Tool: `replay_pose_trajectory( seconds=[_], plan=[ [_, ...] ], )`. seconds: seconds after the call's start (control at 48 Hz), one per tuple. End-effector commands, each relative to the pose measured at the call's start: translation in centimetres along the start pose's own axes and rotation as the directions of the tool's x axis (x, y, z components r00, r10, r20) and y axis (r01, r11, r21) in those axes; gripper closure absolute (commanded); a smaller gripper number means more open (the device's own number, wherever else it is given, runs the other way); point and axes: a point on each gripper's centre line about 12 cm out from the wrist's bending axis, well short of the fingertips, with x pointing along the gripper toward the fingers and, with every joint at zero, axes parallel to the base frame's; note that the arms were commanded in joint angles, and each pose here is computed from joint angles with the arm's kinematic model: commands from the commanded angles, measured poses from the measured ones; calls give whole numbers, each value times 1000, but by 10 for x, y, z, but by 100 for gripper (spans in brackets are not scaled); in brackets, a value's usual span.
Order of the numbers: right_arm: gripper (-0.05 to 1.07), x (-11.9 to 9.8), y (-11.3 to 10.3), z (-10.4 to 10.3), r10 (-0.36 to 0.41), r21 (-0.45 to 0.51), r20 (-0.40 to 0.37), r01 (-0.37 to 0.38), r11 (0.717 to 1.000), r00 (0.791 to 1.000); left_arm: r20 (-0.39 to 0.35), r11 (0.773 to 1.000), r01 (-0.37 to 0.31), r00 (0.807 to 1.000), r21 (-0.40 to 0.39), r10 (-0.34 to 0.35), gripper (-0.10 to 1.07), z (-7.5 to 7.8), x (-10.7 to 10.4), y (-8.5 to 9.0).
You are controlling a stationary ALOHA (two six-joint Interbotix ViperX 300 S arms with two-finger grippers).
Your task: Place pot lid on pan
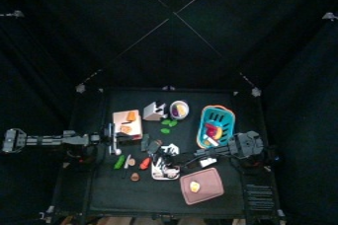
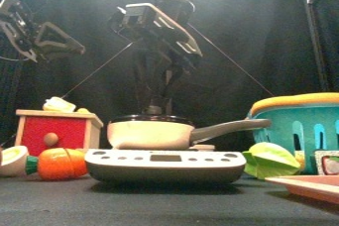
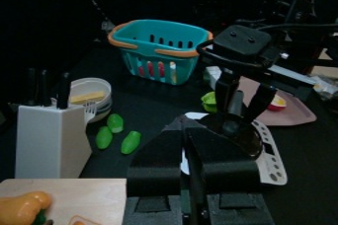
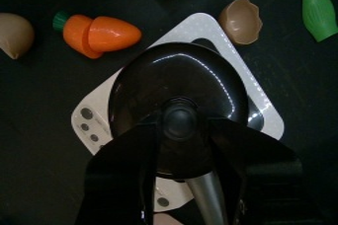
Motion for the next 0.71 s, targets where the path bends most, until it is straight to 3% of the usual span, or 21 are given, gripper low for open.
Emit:
replay_pose_trajectory(
  seconds=[0.0,0.125,0.417,0.688],
  plan=[
    [34,-18,1,13,27,16,48,-28,999,999,18,1000,-3,1000,3,3,62,6,2,1],
    [30,-18,0,14,25,16,51,-25,1000,998,20,1000,-1,1000,3,1,62,7,1,0],
    [9,-20,0,13,24,16,51,-25,1000,998,18,1000,-1,1000,4,1,62,7,1,0],
    [9,-24,-4,15,14,17,49,-14,1000,999,18,1000,-1,1000,3,1,62,7,1,0]
  ],
)
